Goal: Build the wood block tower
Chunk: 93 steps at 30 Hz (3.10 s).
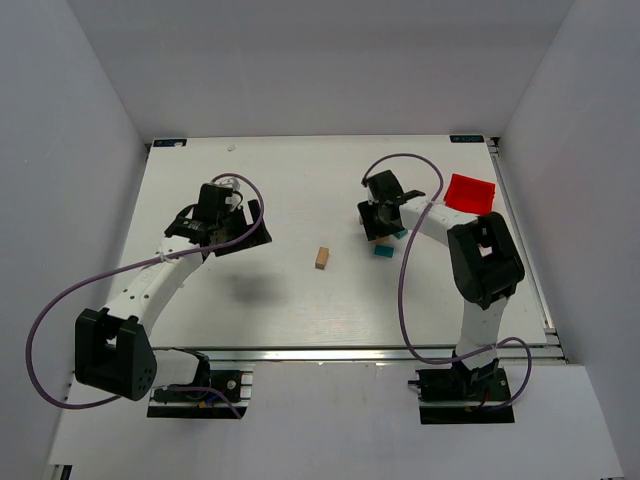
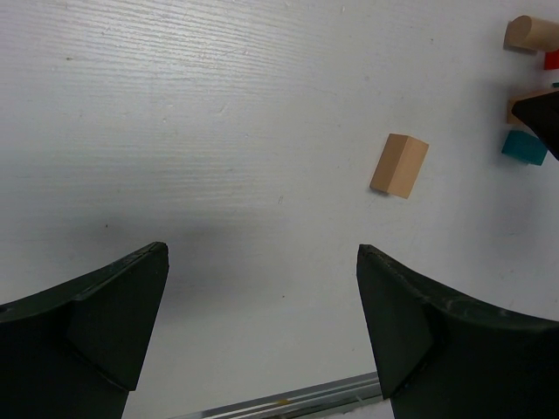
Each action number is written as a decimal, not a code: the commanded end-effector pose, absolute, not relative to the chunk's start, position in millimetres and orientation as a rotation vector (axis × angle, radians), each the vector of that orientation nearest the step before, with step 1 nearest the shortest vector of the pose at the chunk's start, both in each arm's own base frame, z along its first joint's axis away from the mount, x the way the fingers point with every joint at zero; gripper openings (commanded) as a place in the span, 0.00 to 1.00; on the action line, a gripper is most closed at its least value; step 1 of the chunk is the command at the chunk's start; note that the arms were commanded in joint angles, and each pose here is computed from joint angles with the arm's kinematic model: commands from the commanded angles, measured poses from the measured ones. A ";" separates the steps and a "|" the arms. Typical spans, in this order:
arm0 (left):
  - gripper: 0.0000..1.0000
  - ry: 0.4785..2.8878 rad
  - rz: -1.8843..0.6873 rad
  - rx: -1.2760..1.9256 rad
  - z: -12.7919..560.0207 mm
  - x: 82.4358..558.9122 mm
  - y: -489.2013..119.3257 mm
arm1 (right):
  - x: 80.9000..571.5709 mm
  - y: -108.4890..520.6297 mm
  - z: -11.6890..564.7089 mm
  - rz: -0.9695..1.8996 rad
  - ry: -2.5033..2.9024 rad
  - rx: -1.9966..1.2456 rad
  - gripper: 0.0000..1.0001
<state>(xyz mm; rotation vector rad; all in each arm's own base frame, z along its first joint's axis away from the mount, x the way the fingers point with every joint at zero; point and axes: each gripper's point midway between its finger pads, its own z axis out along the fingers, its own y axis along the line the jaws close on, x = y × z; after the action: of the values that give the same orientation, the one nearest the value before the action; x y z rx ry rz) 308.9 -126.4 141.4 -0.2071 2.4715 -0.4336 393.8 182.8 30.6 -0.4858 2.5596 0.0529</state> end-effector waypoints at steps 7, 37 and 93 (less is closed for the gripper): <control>0.98 2.400 -0.436 -0.194 165.3 309.4 -123.7 | 405.2 198.0 84.6 0.111 2.351 -0.722 0.37; 0.98 2.387 -0.456 -0.191 156.6 294.8 -120.9 | 307.8 315.2 44.9 0.376 1.953 -1.664 0.39; 0.98 2.411 -0.504 -0.171 145.9 295.3 -129.6 | 308.2 311.0 81.8 0.423 2.232 -1.042 0.86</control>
<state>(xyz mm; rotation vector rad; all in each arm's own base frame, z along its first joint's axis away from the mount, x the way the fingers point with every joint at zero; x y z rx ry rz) 296.3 -127.3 145.3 -0.1845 2.4247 -0.4822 306.3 308.7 58.3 -1.1891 2.2469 0.3920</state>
